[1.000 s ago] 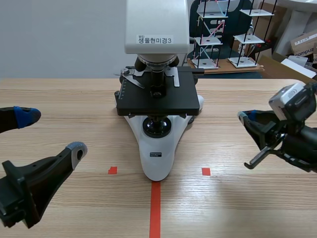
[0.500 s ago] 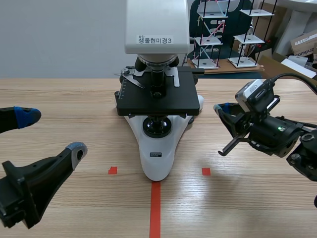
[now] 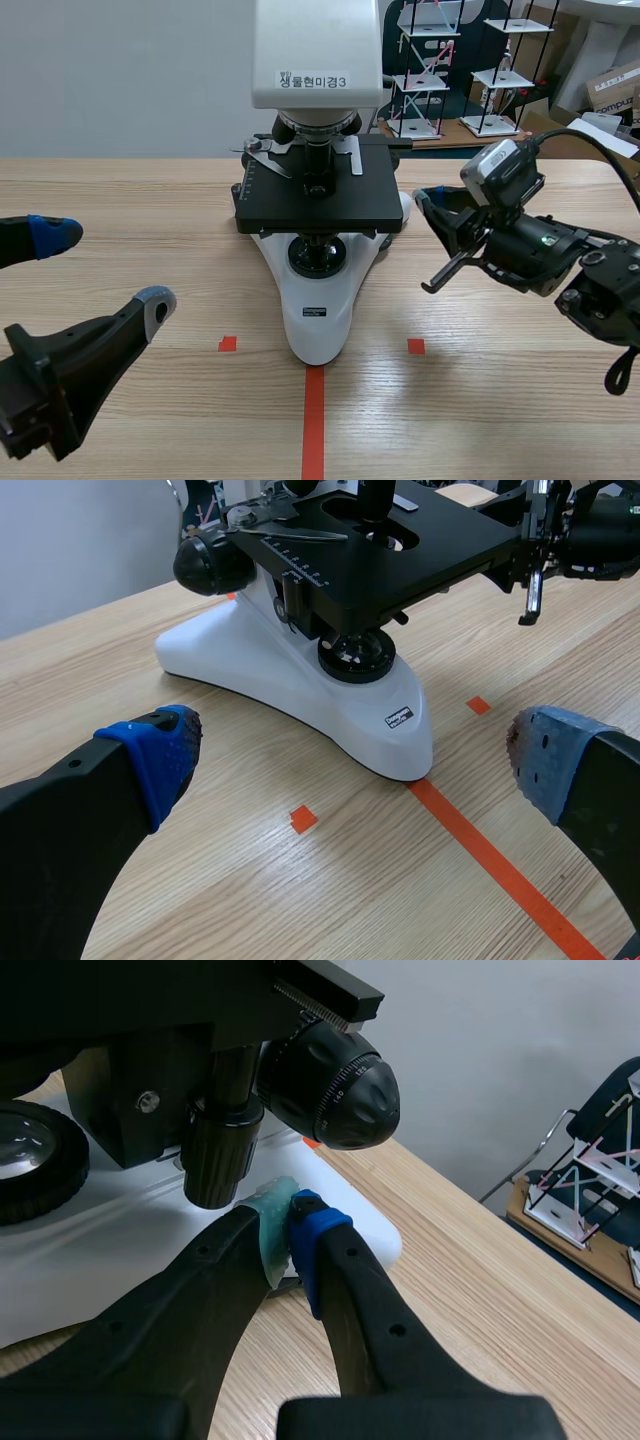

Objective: Point at the stage knob

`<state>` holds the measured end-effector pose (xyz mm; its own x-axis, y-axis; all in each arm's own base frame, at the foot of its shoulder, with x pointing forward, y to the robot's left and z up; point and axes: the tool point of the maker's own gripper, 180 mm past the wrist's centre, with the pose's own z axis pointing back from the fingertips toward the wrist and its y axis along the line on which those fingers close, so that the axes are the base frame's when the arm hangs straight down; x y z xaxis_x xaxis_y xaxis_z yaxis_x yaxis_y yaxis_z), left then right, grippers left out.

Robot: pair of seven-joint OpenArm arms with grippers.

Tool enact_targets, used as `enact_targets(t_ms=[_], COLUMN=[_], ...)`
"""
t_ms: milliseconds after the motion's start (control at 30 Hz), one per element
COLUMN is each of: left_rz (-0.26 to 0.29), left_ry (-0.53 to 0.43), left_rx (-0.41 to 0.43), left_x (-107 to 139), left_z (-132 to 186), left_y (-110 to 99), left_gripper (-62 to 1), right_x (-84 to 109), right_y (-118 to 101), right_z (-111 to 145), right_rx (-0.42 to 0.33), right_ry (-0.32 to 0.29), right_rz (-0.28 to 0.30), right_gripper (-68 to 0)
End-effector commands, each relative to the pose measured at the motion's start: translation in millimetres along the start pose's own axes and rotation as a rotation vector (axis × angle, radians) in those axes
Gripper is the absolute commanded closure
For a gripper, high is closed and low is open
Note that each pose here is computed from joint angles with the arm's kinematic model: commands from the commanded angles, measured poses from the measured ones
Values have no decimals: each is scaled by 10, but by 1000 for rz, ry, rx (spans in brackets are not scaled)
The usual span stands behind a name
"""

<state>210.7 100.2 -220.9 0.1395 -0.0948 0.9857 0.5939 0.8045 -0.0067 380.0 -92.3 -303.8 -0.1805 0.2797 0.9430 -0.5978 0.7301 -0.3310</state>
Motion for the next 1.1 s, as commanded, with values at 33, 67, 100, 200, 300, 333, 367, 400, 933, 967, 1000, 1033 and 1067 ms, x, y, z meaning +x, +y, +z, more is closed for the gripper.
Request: enact_targets(t_ms=[33,67,100,200,300,333,367,400,933,967,1000,1033,1067], left_rz=[0,0,0,0,0,0,0,0,0,0,0,0,0], left_ry=[-34,-34,-34,-34,-34,-34,-34,-34,-34,-34,-34,-34,-34], left_rx=[-1,-1,-1,-1,-1,-1,-1,-1,-1,-1,-1,-1,-1], left_x=[95,95,95,95,95,95,95,95,95,95,95,95,95], left_z=[-7,-7,-7,-7,-7,-7,-7,-7,-7,-7,-7,-7,-7], left_y=[-10,-10,-10,-10,-10,-10,-10,-10,-10,-10,-10,-10,-10], left_gripper=[-623,-623,-623,-623,-623,-623,-623,-623,-623,-623,-623,-623,-623], right_x=[103,100,98,97,97,97,97,97,84,84,84,84,84], right_y=[-75,-74,-73,-70,-70,-70,-70,-70,-74,-74,-74,-74,-74], right_z=[-27,-26,-25,-25,-25,-25,-25,-25,-26,-26,-26,-26,-26], right_rx=[-4,-4,-4,-4,-4,-4,-4,-4,-4,-4,-4,-4,-4], right_ry=[-25,-24,-24,-24,-24,-24,-24,-24,-16,-16,-16,-16,-16], right_rz=[26,26,25,25,25,25,25,25,25,25,25,25,25], right_gripper=[1,1,1,1,1,1,1,1,1,1,1,1,1])
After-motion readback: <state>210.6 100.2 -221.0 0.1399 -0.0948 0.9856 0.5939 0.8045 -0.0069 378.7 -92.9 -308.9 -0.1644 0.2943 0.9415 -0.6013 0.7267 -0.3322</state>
